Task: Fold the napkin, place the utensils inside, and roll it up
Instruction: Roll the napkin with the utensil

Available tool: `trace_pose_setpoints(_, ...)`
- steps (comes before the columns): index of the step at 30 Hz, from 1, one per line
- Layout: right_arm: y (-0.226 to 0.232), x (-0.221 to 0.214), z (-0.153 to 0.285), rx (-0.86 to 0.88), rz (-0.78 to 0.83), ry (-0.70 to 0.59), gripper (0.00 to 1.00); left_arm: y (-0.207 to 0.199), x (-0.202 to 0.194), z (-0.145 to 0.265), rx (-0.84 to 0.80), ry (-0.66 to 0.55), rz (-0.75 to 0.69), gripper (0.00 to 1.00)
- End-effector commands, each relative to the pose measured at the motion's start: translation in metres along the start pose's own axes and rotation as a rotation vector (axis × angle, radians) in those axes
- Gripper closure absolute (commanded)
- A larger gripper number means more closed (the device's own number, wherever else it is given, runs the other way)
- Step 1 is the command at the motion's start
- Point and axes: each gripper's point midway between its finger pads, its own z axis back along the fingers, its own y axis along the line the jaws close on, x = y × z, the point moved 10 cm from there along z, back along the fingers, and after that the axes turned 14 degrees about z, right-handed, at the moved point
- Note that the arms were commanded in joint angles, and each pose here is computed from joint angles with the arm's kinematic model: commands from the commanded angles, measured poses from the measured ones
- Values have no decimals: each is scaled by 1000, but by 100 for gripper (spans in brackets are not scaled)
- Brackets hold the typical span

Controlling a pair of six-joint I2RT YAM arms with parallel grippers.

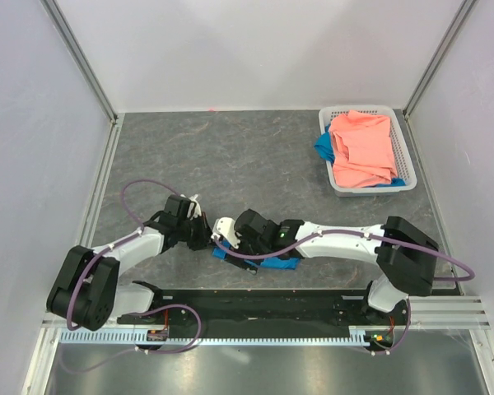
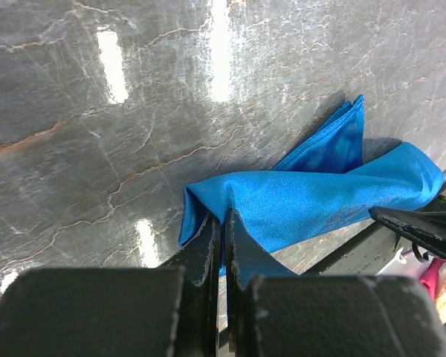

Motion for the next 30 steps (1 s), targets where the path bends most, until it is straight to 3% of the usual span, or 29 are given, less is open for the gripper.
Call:
trace_pose_setpoints(1,-5,-1,-15,-141,80,61,23,-6,5,2,-4,22,0,98)
trace_pose_setpoints(11,-6,-14,-37,-152,97,161,30,-9,7,1,-16,36,-16,98)
trace_pose_setpoints(15,-5,-20,-44,-70,67,180,44,-12,8,2,-47,50,-35,97)
trace_pose_setpoints(16,-3,-21,-45,-24,49,184,47,-14,9,3,-55,43,-43,93)
trace_pose_setpoints(17,-4,-23,-46,12,30,185,51,-15,10,3,-56,34,-47,82)
trace_pose_setpoints(19,1,-29,-51,104,-4,200,53,-20,13,9,-74,-2,-70,70)
trace_pose_setpoints(20,0,-30,-52,131,-23,202,56,-21,14,11,-64,-30,-74,56)
trace_pose_setpoints(23,3,-34,-56,252,-91,206,61,-23,17,23,-45,-125,-93,43)
trace_pose_setpoints(30,-7,-34,-55,461,-286,112,66,-13,8,40,-18,-280,-73,38)
